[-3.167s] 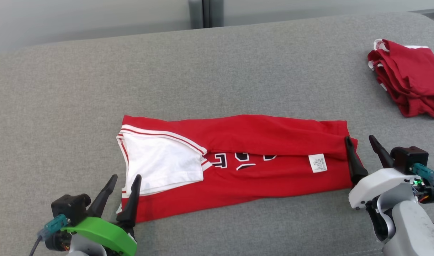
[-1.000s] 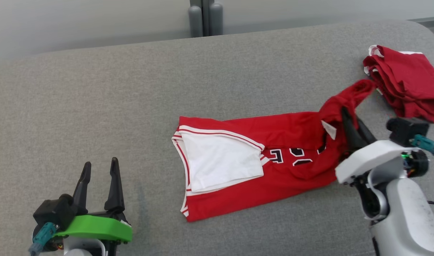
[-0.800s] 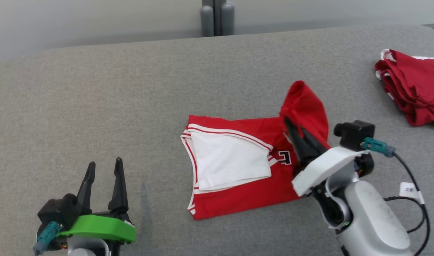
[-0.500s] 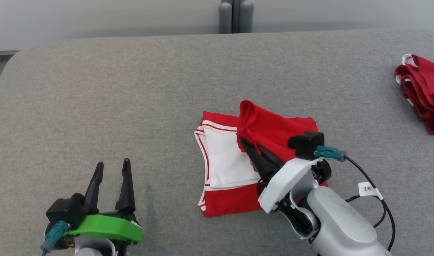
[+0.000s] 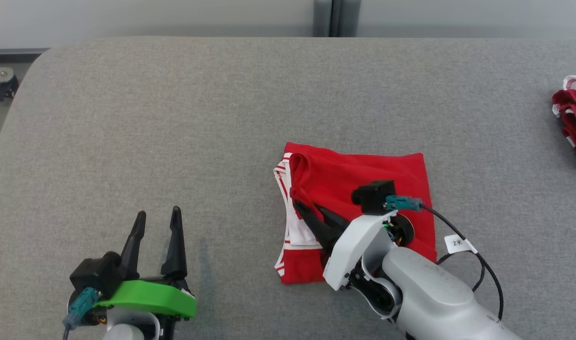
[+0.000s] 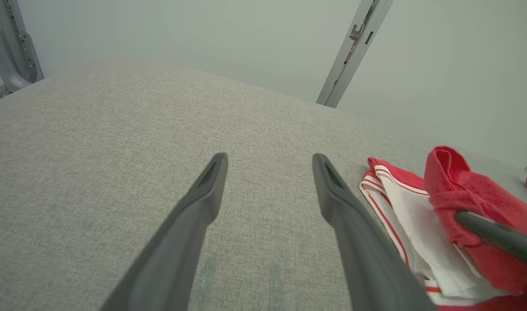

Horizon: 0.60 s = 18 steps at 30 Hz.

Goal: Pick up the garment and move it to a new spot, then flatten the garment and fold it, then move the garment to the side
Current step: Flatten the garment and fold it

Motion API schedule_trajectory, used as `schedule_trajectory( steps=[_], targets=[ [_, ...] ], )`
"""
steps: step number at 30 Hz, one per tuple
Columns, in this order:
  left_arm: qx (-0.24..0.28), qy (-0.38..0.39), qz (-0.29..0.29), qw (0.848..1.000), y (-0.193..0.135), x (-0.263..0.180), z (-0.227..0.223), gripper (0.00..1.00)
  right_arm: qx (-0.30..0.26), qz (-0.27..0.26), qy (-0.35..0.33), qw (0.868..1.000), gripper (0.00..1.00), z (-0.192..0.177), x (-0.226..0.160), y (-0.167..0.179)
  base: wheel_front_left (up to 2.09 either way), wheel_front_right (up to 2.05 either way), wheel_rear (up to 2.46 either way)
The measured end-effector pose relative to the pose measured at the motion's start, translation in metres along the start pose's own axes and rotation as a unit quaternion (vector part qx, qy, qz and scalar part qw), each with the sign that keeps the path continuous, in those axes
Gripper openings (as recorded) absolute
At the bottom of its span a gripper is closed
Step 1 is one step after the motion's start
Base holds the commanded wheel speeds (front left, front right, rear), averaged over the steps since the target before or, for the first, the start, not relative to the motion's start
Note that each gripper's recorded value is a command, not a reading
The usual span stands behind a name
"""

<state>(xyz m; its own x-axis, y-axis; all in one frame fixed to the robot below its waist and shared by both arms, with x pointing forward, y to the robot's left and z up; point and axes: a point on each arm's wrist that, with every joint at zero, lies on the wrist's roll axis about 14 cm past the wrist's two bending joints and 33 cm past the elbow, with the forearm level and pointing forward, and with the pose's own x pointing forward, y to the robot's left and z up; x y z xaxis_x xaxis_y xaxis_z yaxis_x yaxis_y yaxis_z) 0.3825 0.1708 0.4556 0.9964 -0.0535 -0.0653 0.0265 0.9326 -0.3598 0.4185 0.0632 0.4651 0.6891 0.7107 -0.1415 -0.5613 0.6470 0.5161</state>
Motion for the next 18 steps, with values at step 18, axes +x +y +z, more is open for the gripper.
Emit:
schedule_trajectory(
  steps=[18],
  targets=[
    [0.002, -0.005, -0.025, 1.0, -0.017, 0.01, 0.002, 1.0, -0.129, -0.025, -0.107, 0.986, 1.0, 0.074, -0.005, -0.018, 0.0, 0.0, 0.0]
  ],
)
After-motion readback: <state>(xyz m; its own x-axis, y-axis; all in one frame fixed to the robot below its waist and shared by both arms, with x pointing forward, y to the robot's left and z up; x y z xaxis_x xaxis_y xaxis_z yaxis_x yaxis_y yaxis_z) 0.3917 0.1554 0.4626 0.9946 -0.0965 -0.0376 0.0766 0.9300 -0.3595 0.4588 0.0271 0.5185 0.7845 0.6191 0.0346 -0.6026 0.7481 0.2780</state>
